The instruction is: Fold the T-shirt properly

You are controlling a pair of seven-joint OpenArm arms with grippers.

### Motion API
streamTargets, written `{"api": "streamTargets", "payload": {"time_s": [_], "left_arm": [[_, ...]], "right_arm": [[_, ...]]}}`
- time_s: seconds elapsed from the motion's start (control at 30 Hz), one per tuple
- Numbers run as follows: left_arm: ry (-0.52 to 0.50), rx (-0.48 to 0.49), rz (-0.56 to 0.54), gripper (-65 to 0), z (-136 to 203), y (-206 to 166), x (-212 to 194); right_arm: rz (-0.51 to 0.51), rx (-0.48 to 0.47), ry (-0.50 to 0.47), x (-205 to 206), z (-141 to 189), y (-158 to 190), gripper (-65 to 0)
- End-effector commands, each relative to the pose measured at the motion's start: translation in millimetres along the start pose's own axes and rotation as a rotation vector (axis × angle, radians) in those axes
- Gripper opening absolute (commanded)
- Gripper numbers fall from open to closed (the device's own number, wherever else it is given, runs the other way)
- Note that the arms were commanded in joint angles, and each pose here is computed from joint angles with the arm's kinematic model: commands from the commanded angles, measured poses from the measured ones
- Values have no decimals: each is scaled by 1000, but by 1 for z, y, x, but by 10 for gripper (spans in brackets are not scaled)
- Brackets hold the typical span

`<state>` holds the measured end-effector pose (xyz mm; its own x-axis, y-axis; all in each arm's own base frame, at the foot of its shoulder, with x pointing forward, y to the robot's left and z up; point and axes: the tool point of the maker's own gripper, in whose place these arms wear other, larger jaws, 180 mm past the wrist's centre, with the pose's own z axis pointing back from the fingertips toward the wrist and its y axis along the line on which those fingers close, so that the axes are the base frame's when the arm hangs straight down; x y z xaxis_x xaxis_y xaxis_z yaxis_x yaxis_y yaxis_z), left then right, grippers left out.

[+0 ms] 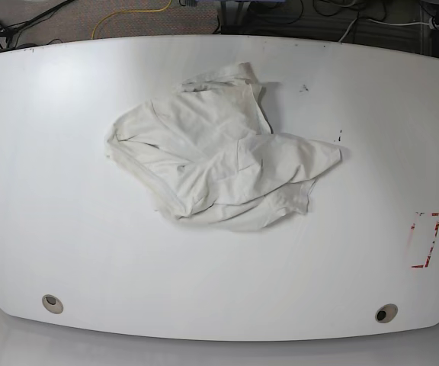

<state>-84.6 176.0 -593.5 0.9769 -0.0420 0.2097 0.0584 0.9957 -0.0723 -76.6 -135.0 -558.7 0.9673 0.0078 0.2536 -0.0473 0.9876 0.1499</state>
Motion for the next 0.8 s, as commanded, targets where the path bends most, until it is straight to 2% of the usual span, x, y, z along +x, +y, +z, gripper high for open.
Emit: {"api": "streamTargets", "payload": {"time_s": [0.0, 0.13, 0.77], "left_arm": [[1, -14, -7, -333, 9, -4, -5], [-35, -2, -27, -330, 20, -4, 2], [-138, 34, -48, -322, 48, 5, 20]], "right_arm": [[8, -9, -14, 0, 10, -3, -564], [25, -27, -44, 7, 21, -8, -567], [10, -33, -62, -3, 51, -6, -568]]}}
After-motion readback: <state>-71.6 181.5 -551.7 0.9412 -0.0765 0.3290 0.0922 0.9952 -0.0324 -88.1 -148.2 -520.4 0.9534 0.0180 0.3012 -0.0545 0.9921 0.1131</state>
